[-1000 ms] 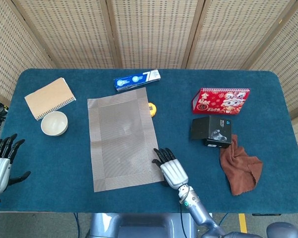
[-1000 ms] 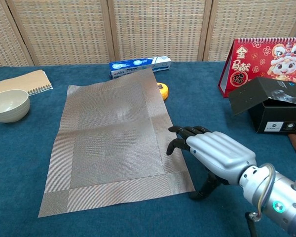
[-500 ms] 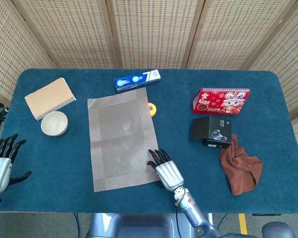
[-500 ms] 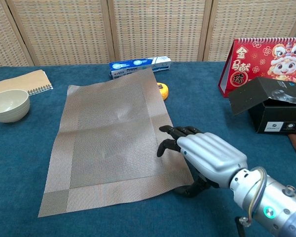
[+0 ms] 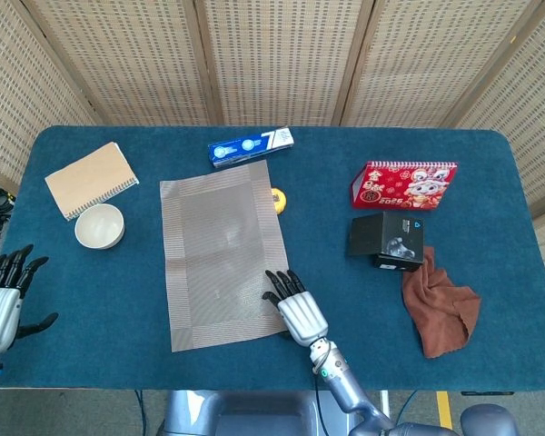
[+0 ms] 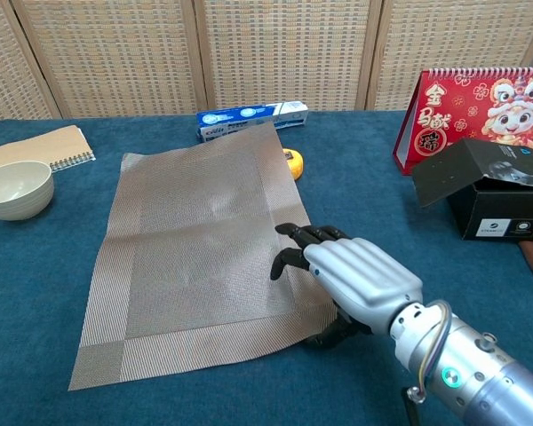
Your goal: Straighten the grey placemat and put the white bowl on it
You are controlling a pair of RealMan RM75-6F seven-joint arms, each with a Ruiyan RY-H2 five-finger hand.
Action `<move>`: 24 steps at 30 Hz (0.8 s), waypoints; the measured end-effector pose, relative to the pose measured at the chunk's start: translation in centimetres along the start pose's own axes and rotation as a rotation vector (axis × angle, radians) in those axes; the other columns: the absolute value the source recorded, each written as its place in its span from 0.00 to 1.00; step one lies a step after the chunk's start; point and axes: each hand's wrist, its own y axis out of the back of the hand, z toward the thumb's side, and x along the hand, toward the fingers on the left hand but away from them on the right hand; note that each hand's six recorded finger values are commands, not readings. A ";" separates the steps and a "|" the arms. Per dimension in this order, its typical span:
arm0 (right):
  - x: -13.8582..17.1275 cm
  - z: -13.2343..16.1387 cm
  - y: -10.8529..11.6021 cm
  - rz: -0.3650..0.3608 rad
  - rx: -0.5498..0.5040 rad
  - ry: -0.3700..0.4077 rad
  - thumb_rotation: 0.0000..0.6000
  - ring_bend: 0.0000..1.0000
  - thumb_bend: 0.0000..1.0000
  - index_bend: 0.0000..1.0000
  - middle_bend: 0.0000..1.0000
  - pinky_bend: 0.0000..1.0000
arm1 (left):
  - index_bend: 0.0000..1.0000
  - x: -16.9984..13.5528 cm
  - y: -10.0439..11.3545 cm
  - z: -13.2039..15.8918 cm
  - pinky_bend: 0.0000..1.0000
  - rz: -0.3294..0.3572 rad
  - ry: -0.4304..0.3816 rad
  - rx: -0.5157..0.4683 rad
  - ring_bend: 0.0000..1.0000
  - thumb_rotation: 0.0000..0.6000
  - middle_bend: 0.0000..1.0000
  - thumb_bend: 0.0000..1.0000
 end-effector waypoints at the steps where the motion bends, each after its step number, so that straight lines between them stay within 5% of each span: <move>1: 0.0 0.0 0.1 -0.010 0.000 0.001 1.00 0.00 0.38 0.56 0.06 0.00 | 0.15 0.0 0.0 0.0 0.00 0.000 0.000 -0.001 0.00 1.00 0.00 0.09; 5: 0.0 0.0 0.4 -0.046 -0.003 0.003 1.00 0.00 0.38 0.65 0.16 0.00 | 0.15 0.1 0.1 0.0 0.00 0.003 0.000 -0.002 0.00 1.00 0.00 0.09; 13: 0.3 -0.2 0.1 -0.060 -0.023 0.000 1.00 0.00 0.39 0.67 0.17 0.00 | 0.16 0.0 0.0 0.1 0.00 -0.001 -0.001 -0.001 0.00 1.00 0.00 0.09; 24: 0.3 0.0 0.2 -0.064 -0.027 -0.003 1.00 0.00 0.57 0.64 0.14 0.00 | 0.17 0.1 0.0 0.1 0.00 -0.003 -0.001 -0.004 0.00 1.00 0.00 0.09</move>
